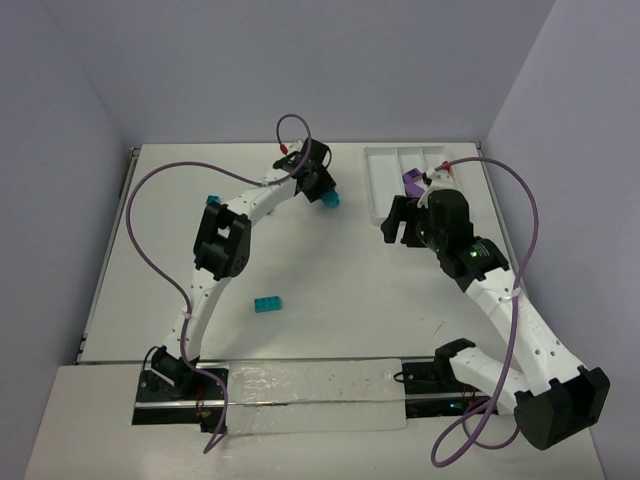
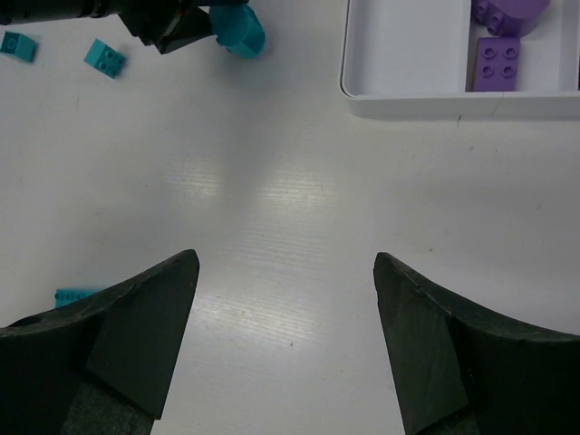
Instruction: Sort the legos into containers by color
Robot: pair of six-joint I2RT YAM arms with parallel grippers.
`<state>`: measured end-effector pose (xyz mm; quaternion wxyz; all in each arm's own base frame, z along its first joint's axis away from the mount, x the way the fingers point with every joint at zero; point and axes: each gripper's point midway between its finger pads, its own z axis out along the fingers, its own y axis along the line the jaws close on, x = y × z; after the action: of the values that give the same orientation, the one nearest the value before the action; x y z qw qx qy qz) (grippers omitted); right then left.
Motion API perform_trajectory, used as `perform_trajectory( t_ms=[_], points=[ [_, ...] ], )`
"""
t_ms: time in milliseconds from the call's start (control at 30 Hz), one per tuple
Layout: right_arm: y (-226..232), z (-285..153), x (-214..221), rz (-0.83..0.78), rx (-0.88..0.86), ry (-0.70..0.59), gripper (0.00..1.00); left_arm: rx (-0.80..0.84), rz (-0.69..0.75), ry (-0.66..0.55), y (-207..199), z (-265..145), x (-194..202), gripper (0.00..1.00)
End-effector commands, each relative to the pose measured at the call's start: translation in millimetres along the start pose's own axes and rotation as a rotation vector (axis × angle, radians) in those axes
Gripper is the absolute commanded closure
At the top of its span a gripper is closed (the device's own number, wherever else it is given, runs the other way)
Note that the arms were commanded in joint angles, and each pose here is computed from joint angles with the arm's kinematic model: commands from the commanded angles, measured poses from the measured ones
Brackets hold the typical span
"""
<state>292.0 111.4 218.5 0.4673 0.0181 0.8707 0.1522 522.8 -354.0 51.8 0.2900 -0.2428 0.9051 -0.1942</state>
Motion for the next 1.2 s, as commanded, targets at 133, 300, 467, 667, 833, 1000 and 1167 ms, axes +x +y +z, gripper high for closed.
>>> perform_trajectory(
  t_ms=[133, 300, 467, 667, 833, 1000, 1167],
  points=[
    [-11.2, -23.2, -25.3, 0.067, 0.056, -0.167, 0.15, 0.475, 0.063, 0.008, -128.9, -85.3, -1.6, 0.90],
    [-13.1, -32.6, -28.1, 0.099, 0.055, -0.214, 0.15, 0.573, 0.069, 0.002, -156.8, -94.6, 3.1, 0.89],
    [-11.1, -36.1, -26.2, 0.117, 0.036, -0.225, 0.15, 0.674, 0.031, 0.045, -178.6, -82.4, 19.3, 0.89],
    [-8.9, -35.2, -20.9, 0.149, 0.011, -0.237, 0.15, 0.741, -0.009, 0.059, -199.0, -71.5, 42.7, 0.87],
    [-9.5, -37.5, -18.4, 0.144, 0.010, -0.232, 0.15, 0.732, -0.040, 0.059, -197.9, -55.6, 51.0, 0.81],
    [-11.8, -41.4, -16.1, 0.140, 0.016, -0.234, 0.15, 0.733, -0.046, 0.064, -197.3, -48.0, 55.1, 0.34],
    [-11.0, -39.7, -15.2, 0.139, 0.014, -0.226, 0.15, 0.740, -0.014, 0.031, -202.1, -66.5, 42.0, 0.20]
  ],
)
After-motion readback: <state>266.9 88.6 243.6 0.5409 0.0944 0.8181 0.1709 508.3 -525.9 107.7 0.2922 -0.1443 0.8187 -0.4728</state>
